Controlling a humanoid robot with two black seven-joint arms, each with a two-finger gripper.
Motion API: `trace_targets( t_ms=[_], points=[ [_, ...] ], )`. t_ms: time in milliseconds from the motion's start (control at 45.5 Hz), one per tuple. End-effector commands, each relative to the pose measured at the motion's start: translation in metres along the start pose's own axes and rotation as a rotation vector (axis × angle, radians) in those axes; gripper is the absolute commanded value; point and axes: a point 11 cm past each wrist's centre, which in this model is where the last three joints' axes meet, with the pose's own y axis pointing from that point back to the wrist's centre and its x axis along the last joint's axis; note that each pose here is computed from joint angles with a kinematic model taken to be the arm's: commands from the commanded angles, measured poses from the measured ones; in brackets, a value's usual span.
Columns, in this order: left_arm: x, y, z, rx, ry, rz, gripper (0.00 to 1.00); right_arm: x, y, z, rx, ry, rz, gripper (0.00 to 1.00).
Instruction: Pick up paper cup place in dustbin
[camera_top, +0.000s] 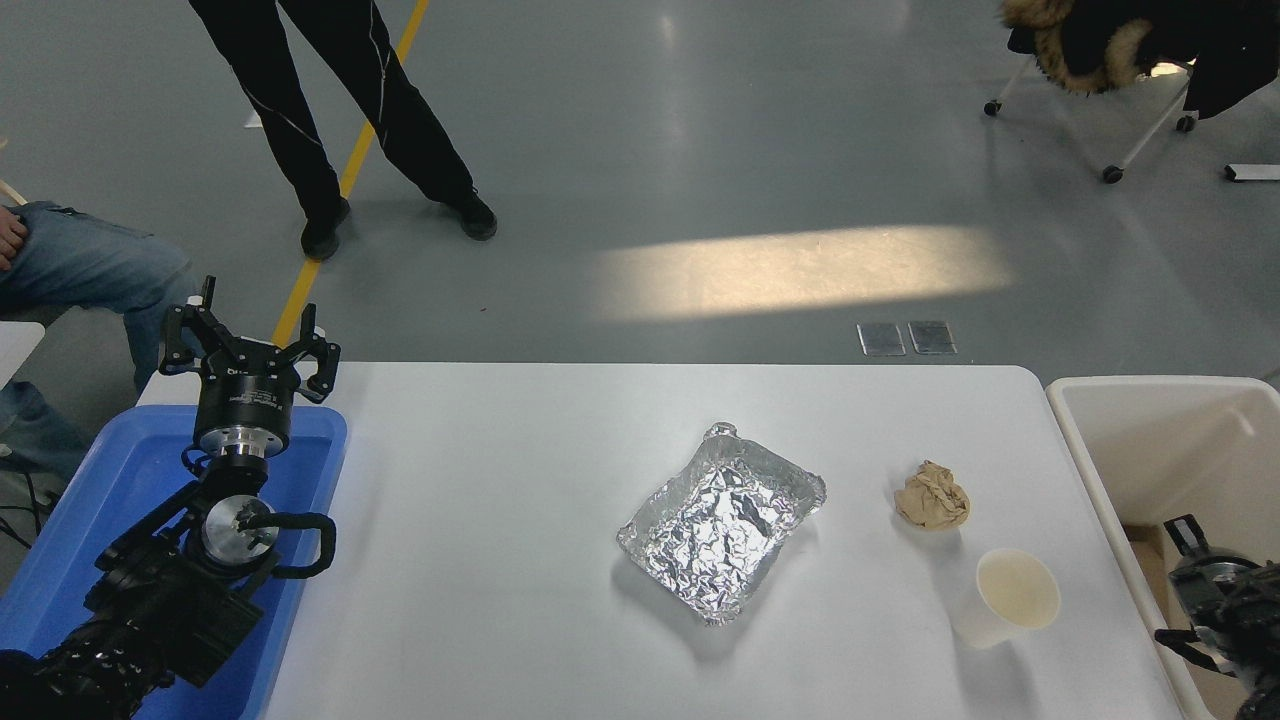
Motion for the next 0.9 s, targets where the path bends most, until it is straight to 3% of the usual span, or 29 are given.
trace_targets(
  t_ms=[0,198,220,308,330,352,659,879],
  points=[
    [0.000,0.000,0.000,0.000,0.000,-0.001,0.99,0.004,0.001,-0.014,0.023,-0.005,0.006,0.00],
    [0.001,0.000,0.001,-0.005,0.002,0.004,0.99,0.013,0.000,-0.012,0.018,0.003,0.009,0.00],
    [0.001,0.001,0.001,-0.005,0.001,0.005,0.99,0.018,0.000,-0.013,0.019,0.000,0.017,0.11],
    [0.000,0.000,0.000,-0.002,0.000,-0.001,0.99,0.035,0.002,-0.040,0.061,-0.032,0.021,0.77],
    [0.000,0.000,0.000,-0.002,0.000,-0.001,0.99,0.036,0.003,-0.045,0.066,-0.037,0.010,0.90],
    [0.000,0.000,0.000,-0.002,0.000,-0.001,0.99,0.036,0.003,-0.048,0.068,-0.041,-0.004,0.98],
    [0.000,0.000,0.000,0.000,-0.002,-0.002,0.99,0.098,0.043,-0.060,0.068,-0.090,-0.181,0.99],
    [0.000,0.000,0.000,0.002,-0.001,-0.003,0.99,0.127,0.100,-0.092,0.064,0.199,-0.232,1.00]
  ],
)
